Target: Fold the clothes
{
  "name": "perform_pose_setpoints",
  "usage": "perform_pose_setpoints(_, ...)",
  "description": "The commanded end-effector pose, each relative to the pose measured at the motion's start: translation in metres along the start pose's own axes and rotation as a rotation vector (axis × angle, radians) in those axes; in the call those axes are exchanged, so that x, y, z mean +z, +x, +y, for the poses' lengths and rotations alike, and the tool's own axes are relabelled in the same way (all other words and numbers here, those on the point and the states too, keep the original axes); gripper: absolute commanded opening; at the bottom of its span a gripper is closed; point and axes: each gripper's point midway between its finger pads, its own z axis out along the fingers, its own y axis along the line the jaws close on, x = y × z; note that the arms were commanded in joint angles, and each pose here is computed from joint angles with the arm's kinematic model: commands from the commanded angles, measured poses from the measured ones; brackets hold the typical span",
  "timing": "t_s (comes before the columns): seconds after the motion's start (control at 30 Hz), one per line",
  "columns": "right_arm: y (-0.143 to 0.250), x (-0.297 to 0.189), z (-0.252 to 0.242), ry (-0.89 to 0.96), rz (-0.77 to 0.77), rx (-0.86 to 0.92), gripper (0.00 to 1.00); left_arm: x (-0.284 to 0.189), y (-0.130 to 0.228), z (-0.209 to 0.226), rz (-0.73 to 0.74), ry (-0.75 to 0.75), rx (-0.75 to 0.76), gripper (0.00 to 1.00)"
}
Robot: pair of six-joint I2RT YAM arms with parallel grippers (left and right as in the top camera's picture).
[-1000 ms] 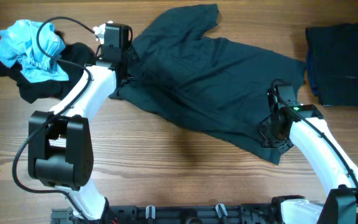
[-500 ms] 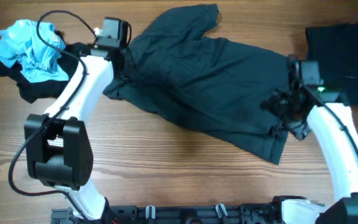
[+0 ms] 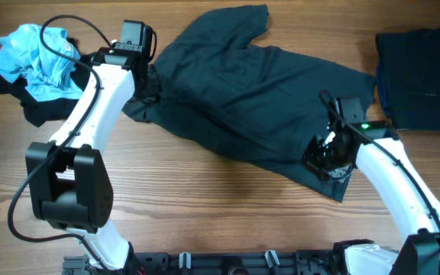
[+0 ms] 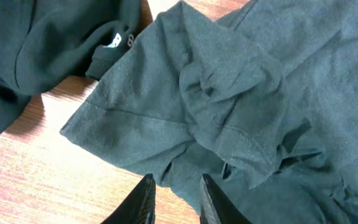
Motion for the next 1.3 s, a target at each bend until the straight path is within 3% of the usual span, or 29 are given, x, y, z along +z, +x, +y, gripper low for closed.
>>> perform_pose_setpoints(0.0,0.01,0.023,-0.006,-0.022,0.024,0.077,0.04,0.0,-0.006,-0.001,-0.013,0.01,0.003,0.25)
perform_pose_setpoints(0.2,-0.001,0.047,-0.022,0.029,-0.044,0.19,0.04,0.0,-0.006,-0.001,-0.013,0.01,0.003,0.34)
perform_pose_setpoints(0.37,-0.011,0.076,-0.061,0.199,-0.029,0.335,0.04,0.0,-0.006,-0.001,-0.012,0.009,0.003,0.7)
perform_pose_setpoints(0.5,-0.022,0.097,-0.083,0.234,-0.007,0.415,0.04,0.0,-0.005,0.0,-0.008,0.008,0.004,0.83)
perform_pose_setpoints(0.73,-0.061,0.089,-0.131,0.254,-0.082,0.532,0.04,0.0,-0.003,0.0,-0.002,0.005,0.005,0.87)
perform_pose_setpoints(0.93,-0.108,0.059,-0.171,0.258,-0.168,0.532,0.04,0.0,-0.002,0.0,0.003,0.004,0.006,0.87)
perform_pose_setpoints(1.17,-0.132,0.019,-0.163,0.27,-0.144,0.441,0.04,-0.002,0.007,0.005,0.039,-0.01,0.013,0.91)
perform_pose_setpoints(1.27,-0.149,-0.016,-0.138,0.181,-0.135,0.355,0.15,-0.014,0.003,0.006,0.015,0.0,0.008,0.92)
